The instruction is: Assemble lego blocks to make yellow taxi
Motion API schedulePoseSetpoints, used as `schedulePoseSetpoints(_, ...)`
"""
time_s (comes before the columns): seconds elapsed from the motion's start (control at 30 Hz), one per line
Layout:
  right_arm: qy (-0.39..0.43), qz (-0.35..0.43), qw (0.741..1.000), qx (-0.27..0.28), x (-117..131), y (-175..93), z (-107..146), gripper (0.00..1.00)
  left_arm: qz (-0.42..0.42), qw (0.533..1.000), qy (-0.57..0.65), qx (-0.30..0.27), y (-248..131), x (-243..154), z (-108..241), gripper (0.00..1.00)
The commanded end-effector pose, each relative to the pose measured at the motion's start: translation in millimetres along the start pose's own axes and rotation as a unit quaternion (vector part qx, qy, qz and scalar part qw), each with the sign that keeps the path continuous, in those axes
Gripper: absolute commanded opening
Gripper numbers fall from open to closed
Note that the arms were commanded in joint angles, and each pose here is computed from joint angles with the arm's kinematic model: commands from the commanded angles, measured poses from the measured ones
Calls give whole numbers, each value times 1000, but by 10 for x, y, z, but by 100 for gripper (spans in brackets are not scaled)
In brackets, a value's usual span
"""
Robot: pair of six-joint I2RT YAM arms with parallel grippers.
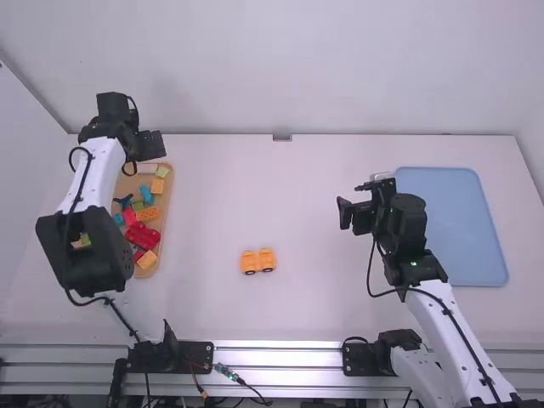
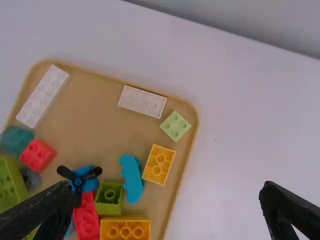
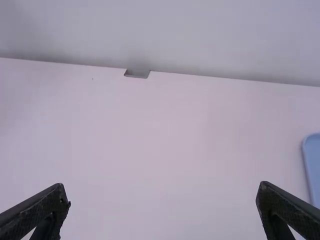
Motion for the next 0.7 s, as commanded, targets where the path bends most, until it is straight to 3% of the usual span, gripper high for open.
schedulePoseSetpoints(0.0,-1,-8,1000,-17,48,-31,-132,99,13,997,68,24,201,-11,-79,99)
schedulePoseSetpoints(0.27,-5,-8,1000,-17,52,-30,-130,99,44,986,118,106,713,9,70,99)
schedulePoseSetpoints(0.5,-5,-8,1000,-15,50,-30,-127,99,69,984,112,118,878,172,244,100)
schedulePoseSetpoints(0.53,-4,-8,1000,-15,46,-30,-125,99,70,985,108,119,898,206,272,94)
schedulePoseSetpoints(0.67,-4,-8,1000,-16,48,-31,-129,99,100,981,126,112,967,222,360,89)
Point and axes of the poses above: each hand's point on the last joint's axis, 136 mm out from that joint toward the fingers, its own y axis out along the fingers, its own x axis along the line the jaws close on, z = x × y, the point moved 9 cm from there along -y, back along the fingers, and after that the axes turned 14 degrees about y, right-handed, at the moved point
